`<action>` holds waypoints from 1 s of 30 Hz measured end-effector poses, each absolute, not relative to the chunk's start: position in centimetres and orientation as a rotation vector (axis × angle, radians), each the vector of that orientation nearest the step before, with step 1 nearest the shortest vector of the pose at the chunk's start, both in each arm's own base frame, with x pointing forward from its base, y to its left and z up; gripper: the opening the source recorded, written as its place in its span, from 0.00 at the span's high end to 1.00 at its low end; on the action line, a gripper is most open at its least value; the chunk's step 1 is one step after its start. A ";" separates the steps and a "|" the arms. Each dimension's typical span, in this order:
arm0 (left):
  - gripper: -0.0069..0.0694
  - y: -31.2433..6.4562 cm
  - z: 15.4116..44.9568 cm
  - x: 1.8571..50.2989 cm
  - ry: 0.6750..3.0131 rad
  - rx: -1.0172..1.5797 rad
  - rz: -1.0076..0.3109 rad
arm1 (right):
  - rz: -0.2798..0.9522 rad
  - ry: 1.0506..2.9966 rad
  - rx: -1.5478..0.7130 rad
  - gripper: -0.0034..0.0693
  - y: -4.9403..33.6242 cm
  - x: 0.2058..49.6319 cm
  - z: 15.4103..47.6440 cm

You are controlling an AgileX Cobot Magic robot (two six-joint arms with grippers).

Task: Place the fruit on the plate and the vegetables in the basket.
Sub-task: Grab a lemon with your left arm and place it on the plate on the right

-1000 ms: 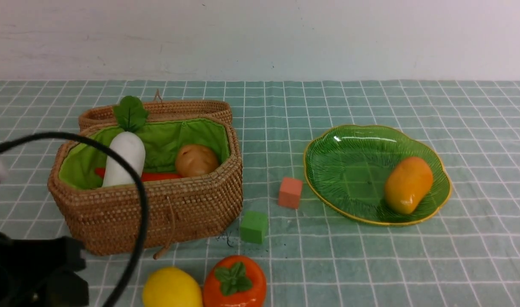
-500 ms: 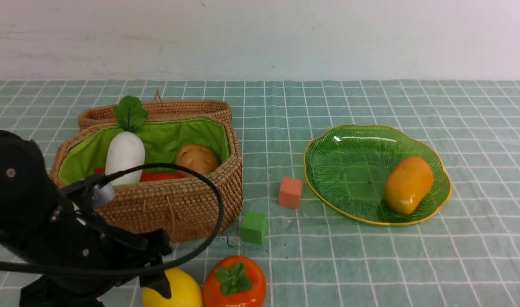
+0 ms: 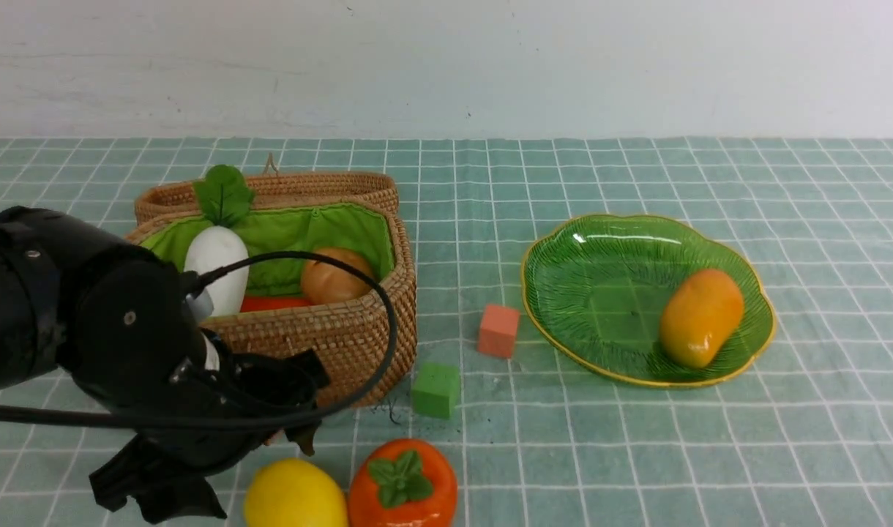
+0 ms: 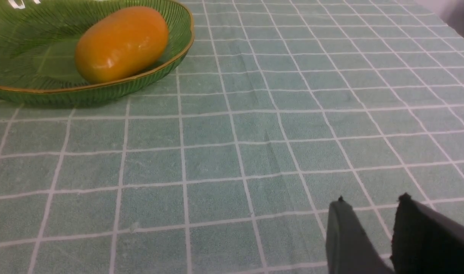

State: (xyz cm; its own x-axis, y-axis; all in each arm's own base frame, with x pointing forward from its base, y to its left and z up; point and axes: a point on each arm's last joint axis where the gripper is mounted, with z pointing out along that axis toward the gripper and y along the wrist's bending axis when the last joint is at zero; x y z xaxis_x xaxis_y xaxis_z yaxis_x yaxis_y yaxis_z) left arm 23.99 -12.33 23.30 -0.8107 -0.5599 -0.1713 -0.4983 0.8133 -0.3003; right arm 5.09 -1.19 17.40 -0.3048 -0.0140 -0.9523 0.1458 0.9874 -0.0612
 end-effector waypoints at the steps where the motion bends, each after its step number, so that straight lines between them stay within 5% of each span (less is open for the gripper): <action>1: 0.09 -12.4 23.0 24.1 2.751 -0.826 -0.355 | -0.158 1.875 0.095 0.67 -1.2 5.1 17.4; 14: 0.13 -13.4 19.1 25.8 2.838 -0.833 -0.263 | -0.158 1.874 0.095 0.65 -1.2 5.1 17.4; 30: 0.17 -12.8 20.2 25.0 2.882 -0.637 -0.212 | -0.158 1.875 0.095 0.63 -1.2 5.1 17.4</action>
State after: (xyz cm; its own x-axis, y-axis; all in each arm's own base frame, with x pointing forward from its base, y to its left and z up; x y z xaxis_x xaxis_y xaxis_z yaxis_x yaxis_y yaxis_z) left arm 25.04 -12.80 20.20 -0.8916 -0.4286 -0.1460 -0.4027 0.8980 -0.1772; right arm 5.09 -1.19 17.40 -0.3045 -0.0140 -0.9524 0.1457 0.9874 -0.0611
